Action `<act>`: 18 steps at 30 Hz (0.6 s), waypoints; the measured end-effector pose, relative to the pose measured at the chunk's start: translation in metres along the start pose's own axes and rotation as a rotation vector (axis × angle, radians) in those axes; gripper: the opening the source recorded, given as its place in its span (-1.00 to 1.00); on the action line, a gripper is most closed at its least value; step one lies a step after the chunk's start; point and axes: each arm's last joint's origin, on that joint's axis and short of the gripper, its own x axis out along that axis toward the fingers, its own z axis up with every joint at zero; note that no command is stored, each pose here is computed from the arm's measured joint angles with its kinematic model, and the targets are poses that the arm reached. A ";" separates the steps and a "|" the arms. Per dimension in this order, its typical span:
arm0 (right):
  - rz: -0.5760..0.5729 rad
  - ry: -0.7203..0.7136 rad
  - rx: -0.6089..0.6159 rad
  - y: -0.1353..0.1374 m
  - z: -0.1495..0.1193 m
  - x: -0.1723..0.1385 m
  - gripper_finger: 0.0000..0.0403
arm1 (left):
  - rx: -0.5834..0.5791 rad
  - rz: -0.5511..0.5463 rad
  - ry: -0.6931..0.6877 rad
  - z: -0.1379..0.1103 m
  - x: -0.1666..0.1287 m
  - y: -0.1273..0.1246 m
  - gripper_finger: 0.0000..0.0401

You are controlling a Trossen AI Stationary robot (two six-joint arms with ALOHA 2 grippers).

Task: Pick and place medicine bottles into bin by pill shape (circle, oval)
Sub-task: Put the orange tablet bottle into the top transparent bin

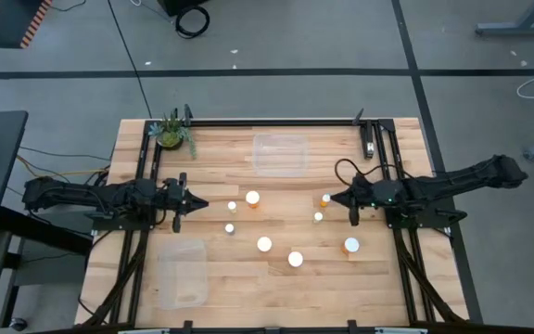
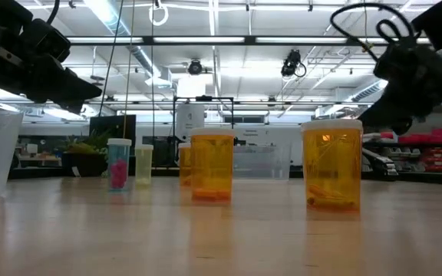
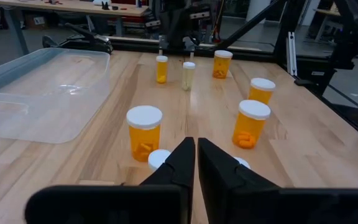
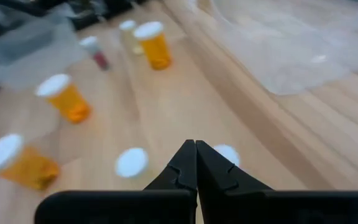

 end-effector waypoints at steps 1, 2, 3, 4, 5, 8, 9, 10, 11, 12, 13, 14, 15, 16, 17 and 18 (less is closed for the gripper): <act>-0.019 0.006 0.010 0.000 0.003 0.002 -0.96 | 0.000 0.000 -0.001 0.000 0.000 0.000 -0.87; -0.037 0.013 0.017 0.000 0.006 0.004 -0.96 | 0.000 0.000 -0.001 0.000 0.000 0.000 -0.87; -0.057 0.024 0.018 0.000 0.010 0.005 -0.96 | 0.000 0.000 0.000 0.000 0.000 0.000 -0.86; -0.077 0.044 0.017 0.000 0.013 0.007 -0.96 | 0.000 0.000 0.000 0.000 0.000 0.000 -0.85; -0.098 0.067 0.013 0.000 0.015 0.008 -0.96 | 0.000 0.000 0.000 0.000 0.000 0.000 -0.85; -0.156 0.146 -0.003 0.001 0.023 0.011 -0.95 | 0.000 0.000 0.000 0.000 0.000 0.000 -0.83; -0.174 0.164 -0.008 0.002 0.025 0.012 -0.92 | 0.000 0.000 0.000 0.000 0.000 0.000 -0.82; -0.192 0.179 -0.012 0.002 0.029 0.013 -0.88 | 0.000 0.000 0.000 0.000 0.000 0.000 -0.82; -0.208 0.191 -0.015 0.004 0.033 0.014 -0.83 | 0.000 0.000 0.000 0.000 0.000 0.000 -0.82; -0.221 0.204 -0.016 0.005 0.037 0.016 -0.76 | 0.000 0.000 0.000 0.000 0.000 0.000 -0.83; -0.234 0.220 -0.018 0.006 0.042 0.017 -0.69 | 0.000 0.000 0.000 0.000 0.000 0.000 -0.83; -0.245 0.234 -0.020 0.008 0.046 0.018 -0.61 | 0.000 0.000 0.000 0.000 0.000 0.000 -0.84; -0.258 0.251 -0.023 0.009 0.050 0.019 -0.53 | 0.000 0.000 0.000 0.000 0.000 0.000 -0.85; -0.273 0.270 -0.024 0.009 0.053 0.021 -0.45 | 0.000 0.000 -0.001 0.000 0.000 0.000 -0.86; -0.289 0.291 -0.027 0.009 0.056 0.023 -0.38 | 0.000 0.000 0.000 0.000 0.000 0.000 -0.86; -0.302 0.311 -0.032 0.009 0.058 0.025 -0.31 | 0.000 0.000 0.000 0.000 0.000 0.000 -0.87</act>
